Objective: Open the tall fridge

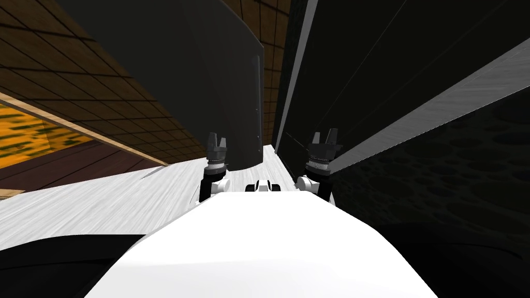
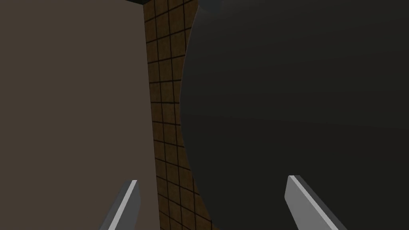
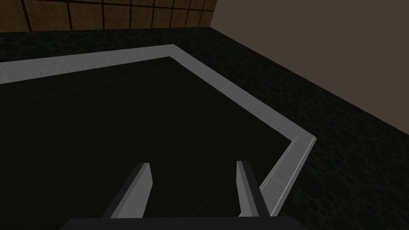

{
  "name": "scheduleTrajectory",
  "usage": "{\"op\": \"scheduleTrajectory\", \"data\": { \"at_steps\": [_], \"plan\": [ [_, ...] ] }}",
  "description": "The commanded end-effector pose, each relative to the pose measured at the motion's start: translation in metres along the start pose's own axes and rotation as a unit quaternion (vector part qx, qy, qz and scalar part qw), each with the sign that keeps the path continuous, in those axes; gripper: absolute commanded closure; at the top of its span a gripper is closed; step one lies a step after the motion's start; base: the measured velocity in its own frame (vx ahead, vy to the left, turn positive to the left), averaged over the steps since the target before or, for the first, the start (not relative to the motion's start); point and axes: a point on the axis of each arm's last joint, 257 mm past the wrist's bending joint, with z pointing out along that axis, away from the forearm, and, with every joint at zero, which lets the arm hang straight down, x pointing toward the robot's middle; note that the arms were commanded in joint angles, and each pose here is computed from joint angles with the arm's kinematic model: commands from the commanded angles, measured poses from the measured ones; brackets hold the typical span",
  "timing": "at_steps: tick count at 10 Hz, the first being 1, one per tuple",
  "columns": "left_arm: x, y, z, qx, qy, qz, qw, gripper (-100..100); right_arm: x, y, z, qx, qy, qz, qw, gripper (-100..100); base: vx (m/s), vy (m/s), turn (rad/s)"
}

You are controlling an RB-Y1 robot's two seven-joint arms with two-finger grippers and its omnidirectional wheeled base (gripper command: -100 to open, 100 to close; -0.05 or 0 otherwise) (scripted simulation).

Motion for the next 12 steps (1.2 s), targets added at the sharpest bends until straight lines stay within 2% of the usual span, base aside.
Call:
{"op": "scheduleTrajectory", "data": {
  "at_steps": [1,5,6,9,12],
  "plan": [
    [0.004,0.009,0.004,-0.02,0.026,0.015,0.9993,-100,0.0,0.0,0.0,0.0,0.0,0.0,1.0,0,0.089,-0.044,-0.039],
    [0.007,0.021,0.011,-0.051,0.055,0.039,0.9964,-100,0.0,0.0,0.0,0.0,0.0,0.0,1.0,0,0.093,-0.05,-0.043],
    [0.007,0.022,0.011,-0.055,0.055,0.039,0.9962,-100,0.0,0.0,0.0,0.0,0.0,0.0,1.0,0,0.054,-0.04,-0.015],
    [0.008,0.031,0.015,-0.078,0.076,0.06,0.9922,-100,0.0,0.0,0.0,0.0,0.0,0.0,1.0,0,0.063,-0.035,-0.042],
    [0.009,0.038,0.019,-0.099,0.098,0.082,0.9869,-100,0.0,0.0,0.0,0.0,0.0,0.0,1.0,0,0.094,-0.053,-0.042]
  ]
}}
